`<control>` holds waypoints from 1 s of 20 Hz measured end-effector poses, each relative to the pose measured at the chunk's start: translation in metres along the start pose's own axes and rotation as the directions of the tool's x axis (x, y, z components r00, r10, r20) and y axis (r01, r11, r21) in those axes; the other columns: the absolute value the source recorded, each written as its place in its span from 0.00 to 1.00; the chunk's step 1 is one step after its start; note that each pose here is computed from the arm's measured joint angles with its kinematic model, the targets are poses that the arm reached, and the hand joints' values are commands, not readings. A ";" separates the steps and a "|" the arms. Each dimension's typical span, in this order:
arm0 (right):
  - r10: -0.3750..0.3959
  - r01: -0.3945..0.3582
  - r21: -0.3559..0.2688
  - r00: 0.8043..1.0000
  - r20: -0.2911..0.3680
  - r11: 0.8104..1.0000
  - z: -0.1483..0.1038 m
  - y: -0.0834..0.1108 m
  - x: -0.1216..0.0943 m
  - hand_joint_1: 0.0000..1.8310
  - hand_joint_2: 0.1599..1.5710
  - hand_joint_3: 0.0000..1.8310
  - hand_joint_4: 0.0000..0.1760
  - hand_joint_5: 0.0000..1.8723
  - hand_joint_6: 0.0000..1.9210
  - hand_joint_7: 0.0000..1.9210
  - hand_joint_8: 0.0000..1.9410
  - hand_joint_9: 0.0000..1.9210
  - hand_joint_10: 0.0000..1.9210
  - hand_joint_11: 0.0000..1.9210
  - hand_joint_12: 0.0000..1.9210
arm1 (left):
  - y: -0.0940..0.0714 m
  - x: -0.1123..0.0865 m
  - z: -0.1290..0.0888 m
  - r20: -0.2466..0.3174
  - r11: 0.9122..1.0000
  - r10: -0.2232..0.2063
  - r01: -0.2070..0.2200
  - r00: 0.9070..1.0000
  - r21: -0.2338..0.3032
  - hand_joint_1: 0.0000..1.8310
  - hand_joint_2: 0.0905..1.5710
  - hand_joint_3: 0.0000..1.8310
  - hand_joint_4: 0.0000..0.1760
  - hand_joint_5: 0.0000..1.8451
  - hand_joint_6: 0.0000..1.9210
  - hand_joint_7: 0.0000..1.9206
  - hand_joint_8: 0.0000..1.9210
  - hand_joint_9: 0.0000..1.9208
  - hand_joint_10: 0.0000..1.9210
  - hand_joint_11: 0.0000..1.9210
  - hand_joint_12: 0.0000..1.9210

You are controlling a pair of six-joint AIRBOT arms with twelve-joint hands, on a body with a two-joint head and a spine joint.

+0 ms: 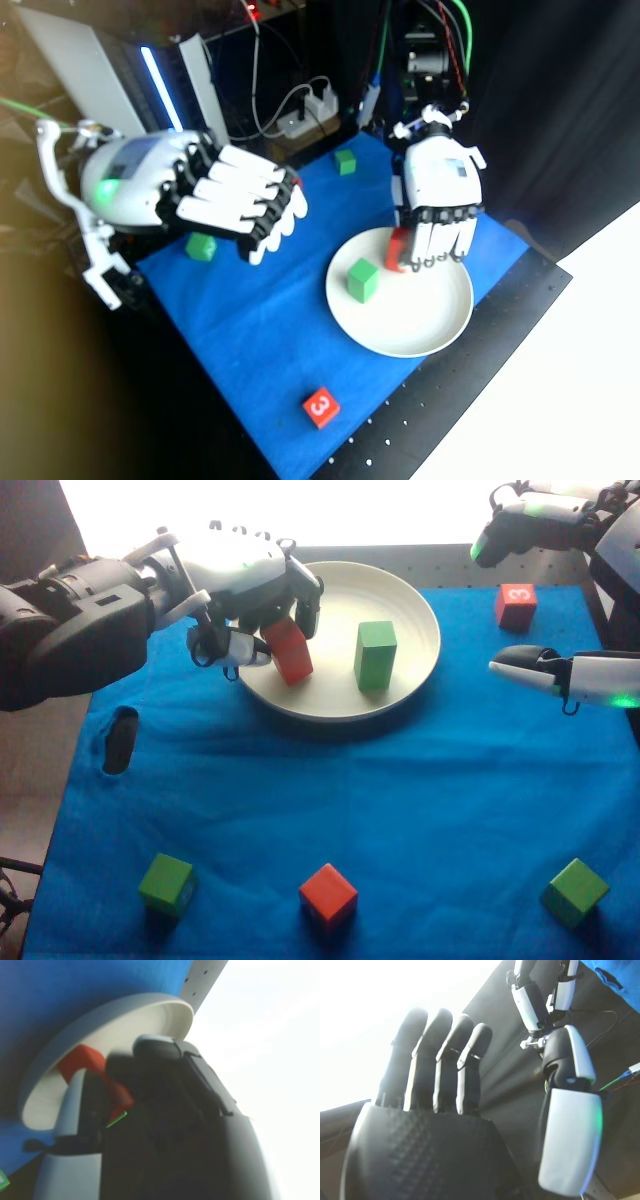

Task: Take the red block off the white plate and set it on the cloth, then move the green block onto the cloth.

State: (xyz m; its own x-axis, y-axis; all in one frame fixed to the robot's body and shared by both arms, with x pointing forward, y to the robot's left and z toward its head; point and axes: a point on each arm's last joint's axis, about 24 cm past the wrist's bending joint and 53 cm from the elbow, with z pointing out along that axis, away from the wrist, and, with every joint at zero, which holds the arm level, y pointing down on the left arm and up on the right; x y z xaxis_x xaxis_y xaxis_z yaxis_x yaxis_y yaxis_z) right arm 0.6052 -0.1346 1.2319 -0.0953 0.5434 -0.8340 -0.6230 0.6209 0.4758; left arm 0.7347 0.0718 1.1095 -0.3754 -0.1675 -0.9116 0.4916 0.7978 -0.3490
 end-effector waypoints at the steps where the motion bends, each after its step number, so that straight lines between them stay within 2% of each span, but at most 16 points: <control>1: 0.000 0.000 0.000 1.000 0.000 1.000 0.000 0.000 0.000 0.52 0.48 0.10 0.00 0.29 0.45 0.25 0.59 0.22 0.72 0.19 0.90 | 0.000 -0.001 0.000 0.005 1.000 -0.001 0.001 1.000 0.002 0.73 0.77 0.00 0.00 0.35 0.65 0.40 0.71 0.39 0.82 0.31 0.93; 3: 0.000 0.000 0.000 1.000 0.000 1.000 0.000 0.000 0.000 0.54 0.48 0.10 0.00 0.29 0.44 0.25 0.60 0.22 0.72 0.18 0.90 | -0.002 -0.004 0.000 0.019 1.000 -0.011 0.011 1.000 0.007 0.73 0.77 0.00 0.00 0.34 0.66 0.40 0.70 0.41 0.80 0.35 0.87; 5: 0.000 0.000 0.000 1.000 0.000 1.000 0.000 0.000 0.000 0.55 0.47 0.10 0.00 0.29 0.43 0.25 0.59 0.22 0.70 0.16 0.90 | -0.005 -0.009 -0.002 0.037 0.999 -0.028 0.027 0.999 0.018 0.74 0.76 0.00 0.00 0.36 0.66 0.42 0.65 0.43 0.76 0.37 0.83; 8: -0.001 0.001 0.000 1.000 0.001 1.000 0.000 0.000 0.000 0.55 0.47 0.10 0.00 0.29 0.46 0.26 0.61 0.23 0.72 0.17 0.91 | -0.011 -0.022 -0.018 0.077 0.998 -0.045 0.042 0.996 0.044 0.73 0.77 0.00 0.00 0.36 0.71 0.39 0.68 0.41 0.78 0.34 0.87; 9: -0.001 0.001 0.000 1.000 0.000 1.000 0.000 0.000 0.000 0.54 0.47 0.11 0.00 0.29 0.48 0.27 0.63 0.23 0.74 0.17 0.92 | -0.013 -0.027 -0.026 0.095 0.998 -0.042 0.037 0.995 0.054 0.73 0.77 0.00 0.00 0.36 0.72 0.39 0.69 0.40 0.77 0.33 0.86; 11: -0.001 0.001 0.000 1.000 0.000 1.000 0.000 0.000 0.000 0.56 0.42 0.15 0.00 0.29 0.50 0.26 0.63 0.23 0.74 0.18 0.93 | -0.017 -0.042 -0.052 0.148 0.997 -0.031 0.019 0.989 0.080 0.74 0.76 0.00 0.00 0.36 0.69 0.40 0.67 0.43 0.75 0.38 0.82; 13: -0.001 0.001 0.001 1.000 0.000 1.000 0.000 0.000 0.000 0.57 0.41 0.16 0.00 0.29 0.51 0.26 0.63 0.24 0.75 0.20 0.94 | -0.020 -0.049 -0.071 0.179 0.995 -0.014 -0.003 0.984 0.097 0.73 0.76 0.00 0.00 0.35 0.66 0.42 0.69 0.41 0.79 0.37 0.86; 14: -0.001 0.001 0.000 1.000 0.000 1.000 0.000 0.000 0.000 0.56 0.42 0.16 0.00 0.29 0.51 0.26 0.63 0.24 0.76 0.21 0.95 | -0.026 -0.048 -0.081 0.185 0.994 -0.008 -0.013 0.983 0.111 0.66 0.77 0.00 0.00 0.37 0.67 0.44 0.71 0.40 0.72 0.32 0.92; 17: -0.001 0.001 0.000 1.000 0.000 1.000 0.000 0.000 0.000 0.52 0.41 0.19 0.00 0.28 0.51 0.25 0.65 0.22 0.78 0.20 0.97 | -0.041 -0.043 -0.102 0.195 0.988 0.006 -0.036 0.981 0.152 0.65 0.76 0.00 0.00 0.40 0.63 0.45 0.72 0.41 0.74 0.36 0.95; 18: -0.001 0.001 0.000 1.000 0.000 1.000 0.000 0.000 0.000 0.52 0.38 0.22 0.00 0.29 0.52 0.26 0.65 0.24 0.79 0.21 0.97 | -0.047 -0.042 -0.108 0.199 0.985 0.007 -0.041 0.980 0.165 0.66 0.76 0.00 0.00 0.39 0.63 0.46 0.71 0.42 0.72 0.37 0.91; 19: -0.001 0.001 0.000 1.000 0.000 1.000 0.000 0.000 0.000 0.52 0.37 0.24 0.00 0.30 0.52 0.27 0.64 0.24 0.78 0.22 0.97 | -0.051 -0.040 -0.114 0.204 0.983 0.007 -0.044 0.979 0.178 0.72 0.74 0.00 0.00 0.39 0.60 0.46 0.66 0.44 0.75 0.37 0.87; 20: -0.001 0.001 0.000 1.000 0.000 1.000 0.000 0.000 0.000 0.52 0.37 0.25 0.00 0.30 0.51 0.29 0.66 0.24 0.81 0.22 0.99 | -0.053 -0.038 -0.118 0.203 0.982 0.006 -0.044 0.979 0.183 0.74 0.74 0.00 0.00 0.40 0.59 0.46 0.65 0.45 0.74 0.37 0.83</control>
State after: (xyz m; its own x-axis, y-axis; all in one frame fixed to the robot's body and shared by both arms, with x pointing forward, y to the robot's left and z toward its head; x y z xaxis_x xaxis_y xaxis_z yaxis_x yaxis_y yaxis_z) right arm 0.6053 -0.1347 1.2319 -0.0950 0.5429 -0.8344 -0.6228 0.6215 0.4752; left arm 0.6303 0.1042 1.1882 -0.2055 -0.2764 -0.9388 0.6430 0.6850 -0.3424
